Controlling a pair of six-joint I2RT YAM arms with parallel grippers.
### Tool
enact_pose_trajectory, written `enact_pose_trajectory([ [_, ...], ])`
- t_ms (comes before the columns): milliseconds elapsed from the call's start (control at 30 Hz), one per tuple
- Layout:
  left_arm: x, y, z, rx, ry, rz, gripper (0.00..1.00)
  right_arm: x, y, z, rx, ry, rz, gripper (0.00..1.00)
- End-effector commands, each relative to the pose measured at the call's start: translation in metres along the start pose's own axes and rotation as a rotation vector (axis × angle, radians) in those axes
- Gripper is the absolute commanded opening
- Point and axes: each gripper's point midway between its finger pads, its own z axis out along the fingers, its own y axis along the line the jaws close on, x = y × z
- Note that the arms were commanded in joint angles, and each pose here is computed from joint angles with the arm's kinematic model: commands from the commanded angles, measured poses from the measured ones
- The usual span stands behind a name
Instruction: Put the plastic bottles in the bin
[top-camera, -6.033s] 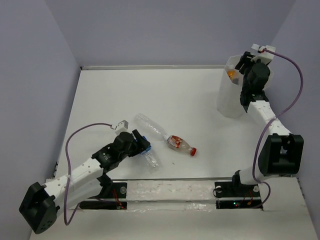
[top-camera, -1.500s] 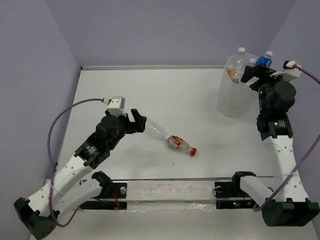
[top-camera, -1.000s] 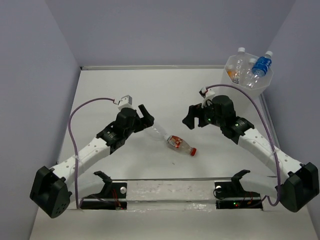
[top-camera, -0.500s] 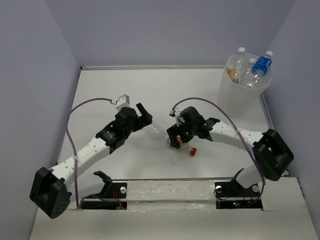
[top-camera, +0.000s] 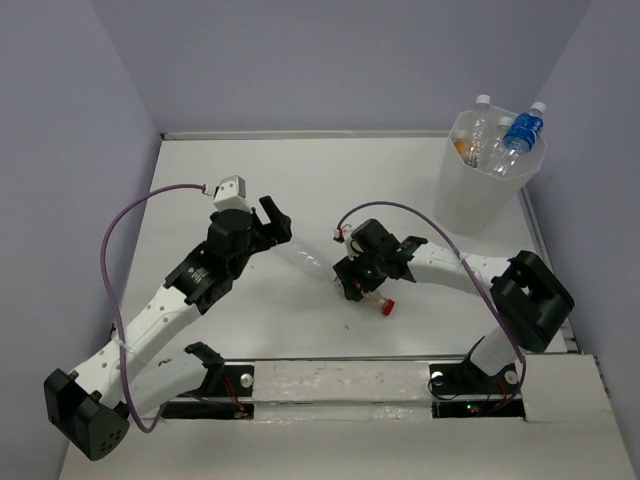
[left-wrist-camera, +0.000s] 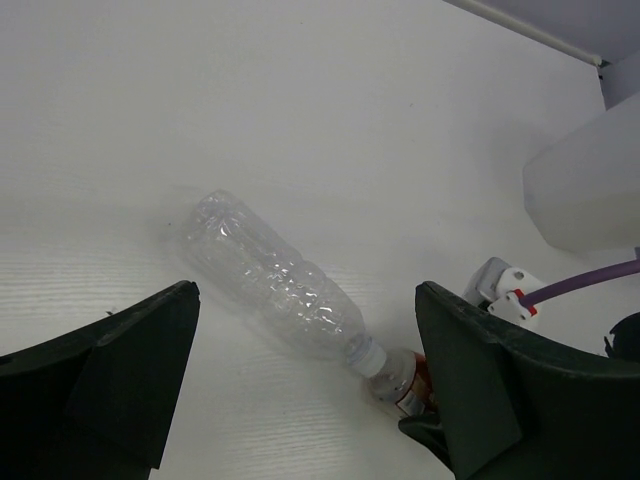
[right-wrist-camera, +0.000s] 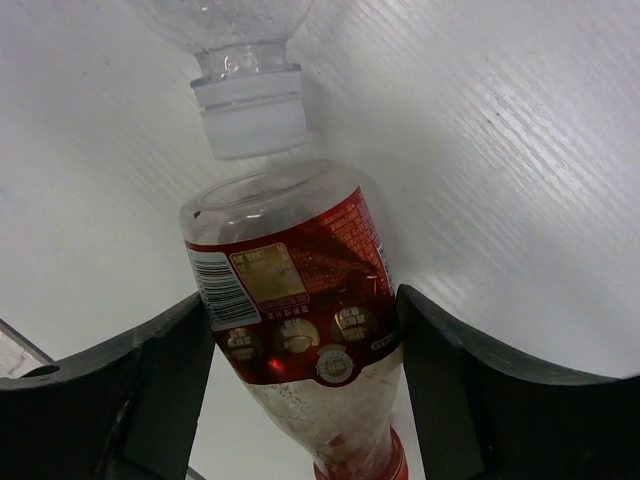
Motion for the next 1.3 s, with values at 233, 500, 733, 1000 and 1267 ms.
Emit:
enact_pose_trajectory([
  [233,-0.035,0.003,-0.021,0.014,-0.104,0.129,0.99,-0.049,-0.001,-0.116,0.154,-0.250,0.046,0.42],
  [500,-0.024,-0.006,-0.022,0.100,-0.085,0.155,0.99,-0.187,-0.091,-0.322,0.704,-0.880,0.218,0.38],
  [733,-0.028,-0.008,-0.034,0.143,-0.116,0.150,0.99,-0.230,-0.187,-0.421,0.993,-1.124,0.314,0.36],
  [1000,-0.028,-0.013,-0.038,0.164,-0.117,0.156,0.99,-0.208,-0.271,-0.431,1.176,-1.068,0.374,0.33],
  [1267,-0.025,-0.013,-0.036,0.167,-0.110,0.159,0.99,-0.162,-0.331,-0.355,1.119,-1.016,0.450,0.33],
])
